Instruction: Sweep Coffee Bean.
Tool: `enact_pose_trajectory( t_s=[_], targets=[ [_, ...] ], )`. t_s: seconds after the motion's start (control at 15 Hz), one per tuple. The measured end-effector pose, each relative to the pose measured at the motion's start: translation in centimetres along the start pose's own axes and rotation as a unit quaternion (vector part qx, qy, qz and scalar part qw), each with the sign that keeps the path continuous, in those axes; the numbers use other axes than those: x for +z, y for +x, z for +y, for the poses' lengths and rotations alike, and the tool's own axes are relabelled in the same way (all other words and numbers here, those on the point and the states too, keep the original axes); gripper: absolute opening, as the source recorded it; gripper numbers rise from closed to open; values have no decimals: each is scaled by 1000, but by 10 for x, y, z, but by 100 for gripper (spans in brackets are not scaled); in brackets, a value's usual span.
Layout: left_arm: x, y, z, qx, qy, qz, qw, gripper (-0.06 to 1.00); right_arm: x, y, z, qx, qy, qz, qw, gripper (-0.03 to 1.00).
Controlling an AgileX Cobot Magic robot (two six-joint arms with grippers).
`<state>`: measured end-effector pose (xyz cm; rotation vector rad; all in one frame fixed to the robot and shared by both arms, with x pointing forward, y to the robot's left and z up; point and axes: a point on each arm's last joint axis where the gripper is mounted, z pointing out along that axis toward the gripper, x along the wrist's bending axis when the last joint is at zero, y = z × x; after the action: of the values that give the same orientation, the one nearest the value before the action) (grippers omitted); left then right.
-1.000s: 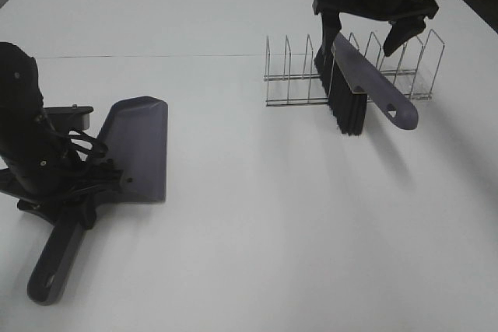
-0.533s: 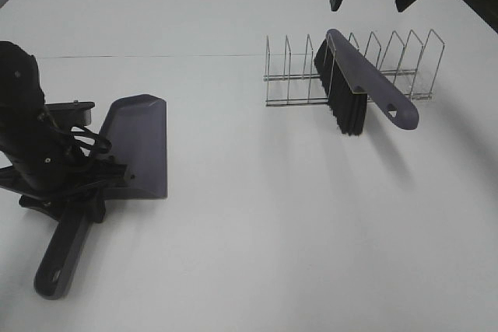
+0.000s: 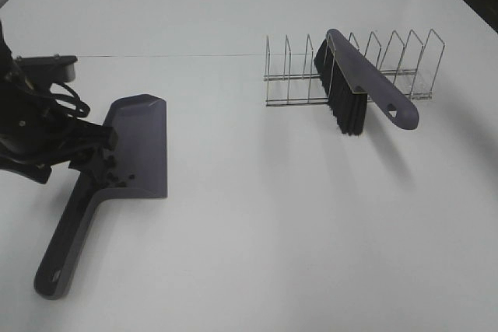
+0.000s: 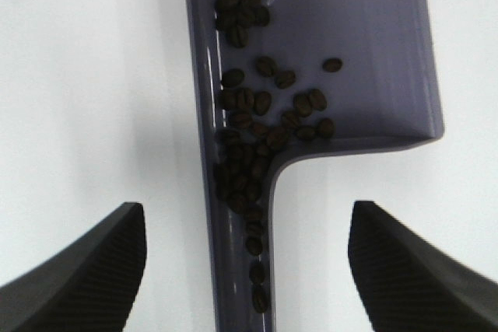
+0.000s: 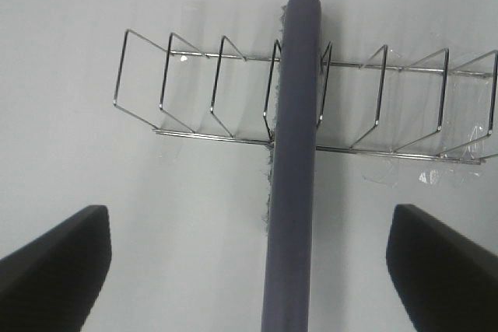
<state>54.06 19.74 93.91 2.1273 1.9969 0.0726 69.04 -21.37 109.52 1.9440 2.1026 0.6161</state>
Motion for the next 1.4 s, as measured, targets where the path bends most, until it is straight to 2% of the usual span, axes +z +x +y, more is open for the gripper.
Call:
enact_pose_trajectory(
  t_s=[0.2,0.27,0.33,0.47,0.6,0.73,0.87,1.0,1.07,1.13,1.4],
  targets=[
    [-59,2,0,26,-92,7,995,67,-37,3,-4,-22,-29,4,999,82],
    [-92,4,-4,46,-145,16,988,67,-51,3,-12,-35,-31,4,999,82],
    [-110,9,-5,49,-174,23,983,67,-57,2,-20,-43,-26,-1,999,82],
    [-139,37,-1,11,-203,48,978,67,-73,-5,-34,-50,-25,-29,998,82],
    [-150,71,-1,-15,-187,85,979,67,-85,-20,-46,-39,-22,-50,998,82],
    [-151,84,-7,-21,-155,98,983,67,-95,-30,-58,-30,-19,-59,998,82],
    [-159,85,-16,-25,-144,95,985,67,-111,-32,-79,-26,-18,-63,998,81],
    [-176,82,-27,-26,-167,92,981,67,-121,-33,-106,-25,-5,-63,998,80],
    [-185,80,-49,-26,-180,91,979,67,-122,-34,-139,-30,21,-63,997,79],
    [-184,80,-63,-26,-179,91,979,67,-118,-35,-159,-29,38,-63,997,79],
    [-176,79,-119,-26,-185,91,978,67,-108,-39,-225,-26,49,-59,997,79]
  ],
)
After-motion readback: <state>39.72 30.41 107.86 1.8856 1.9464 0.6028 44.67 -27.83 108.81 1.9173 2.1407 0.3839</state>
